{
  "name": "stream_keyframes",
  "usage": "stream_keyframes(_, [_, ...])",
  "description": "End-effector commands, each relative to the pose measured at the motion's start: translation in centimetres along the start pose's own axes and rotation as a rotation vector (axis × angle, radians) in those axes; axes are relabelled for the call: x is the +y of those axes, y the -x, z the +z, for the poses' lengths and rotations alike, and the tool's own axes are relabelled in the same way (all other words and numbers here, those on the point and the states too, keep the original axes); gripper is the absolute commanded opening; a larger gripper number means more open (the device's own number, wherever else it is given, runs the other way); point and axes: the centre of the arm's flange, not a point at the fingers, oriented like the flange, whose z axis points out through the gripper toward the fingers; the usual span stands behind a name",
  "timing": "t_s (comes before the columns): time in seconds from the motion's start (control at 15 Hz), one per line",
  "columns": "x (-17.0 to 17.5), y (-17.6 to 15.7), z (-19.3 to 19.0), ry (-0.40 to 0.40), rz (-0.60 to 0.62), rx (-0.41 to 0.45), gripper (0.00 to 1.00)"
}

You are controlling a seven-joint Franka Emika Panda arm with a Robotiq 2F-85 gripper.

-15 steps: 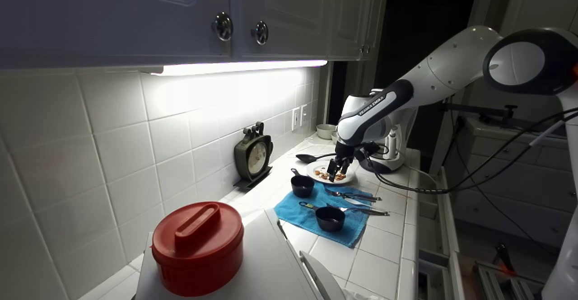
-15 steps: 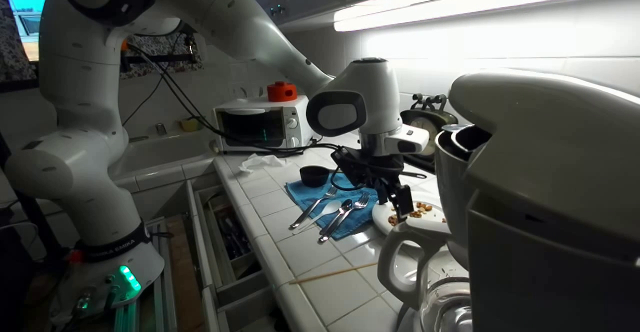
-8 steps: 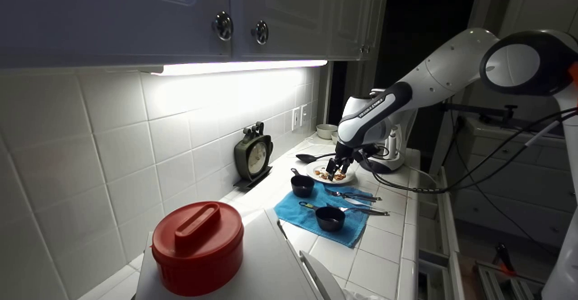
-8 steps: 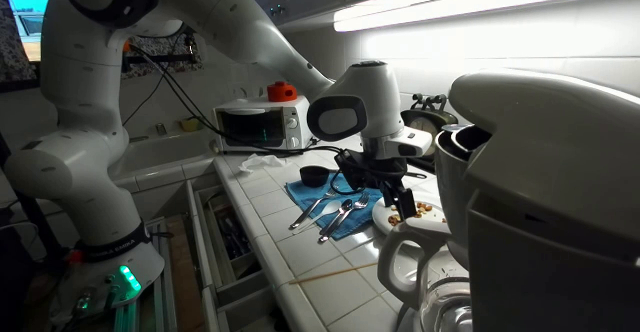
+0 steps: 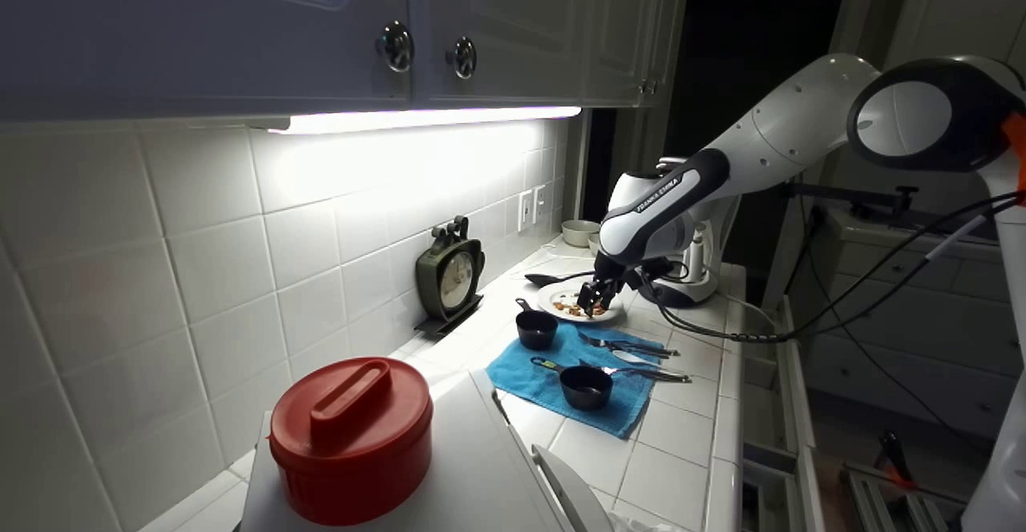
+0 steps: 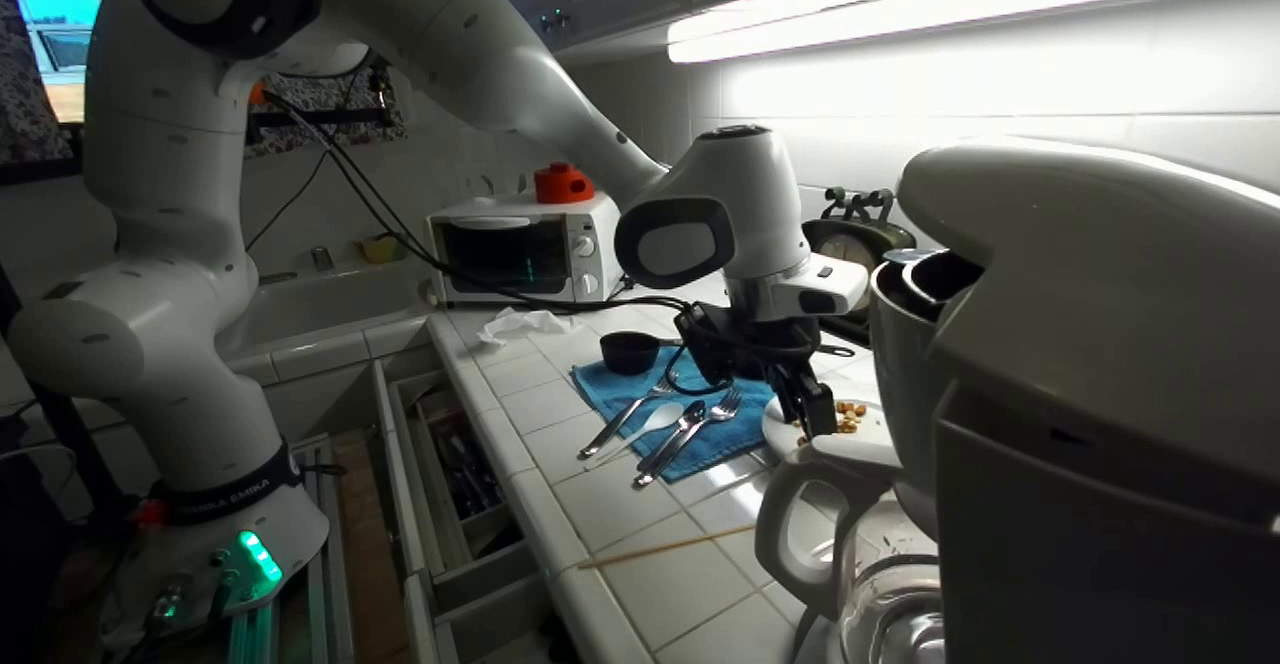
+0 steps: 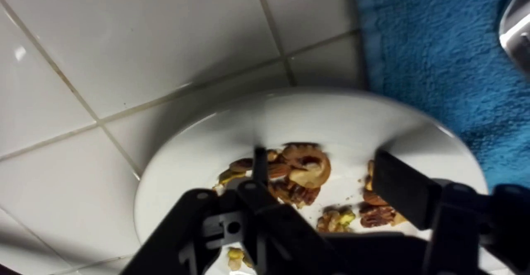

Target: Place some contents from the white plate in the measuring cup at the back then pour the contents from the cup onto the white plate.

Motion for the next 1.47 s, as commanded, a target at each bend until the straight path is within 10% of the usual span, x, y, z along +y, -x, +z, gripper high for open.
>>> stream_keyframes(0.0, [0.1,0.3,1.1,-0.003,0.019,0.014,0.37])
stream_keyframes(0.4, [0.5,0.1,0.7,-0.004,0.019,0.038,0.02])
stream_keyframes(1.4, [-5.8,-1.7,-7.4,-0.147,-0.156,0.136,0.05])
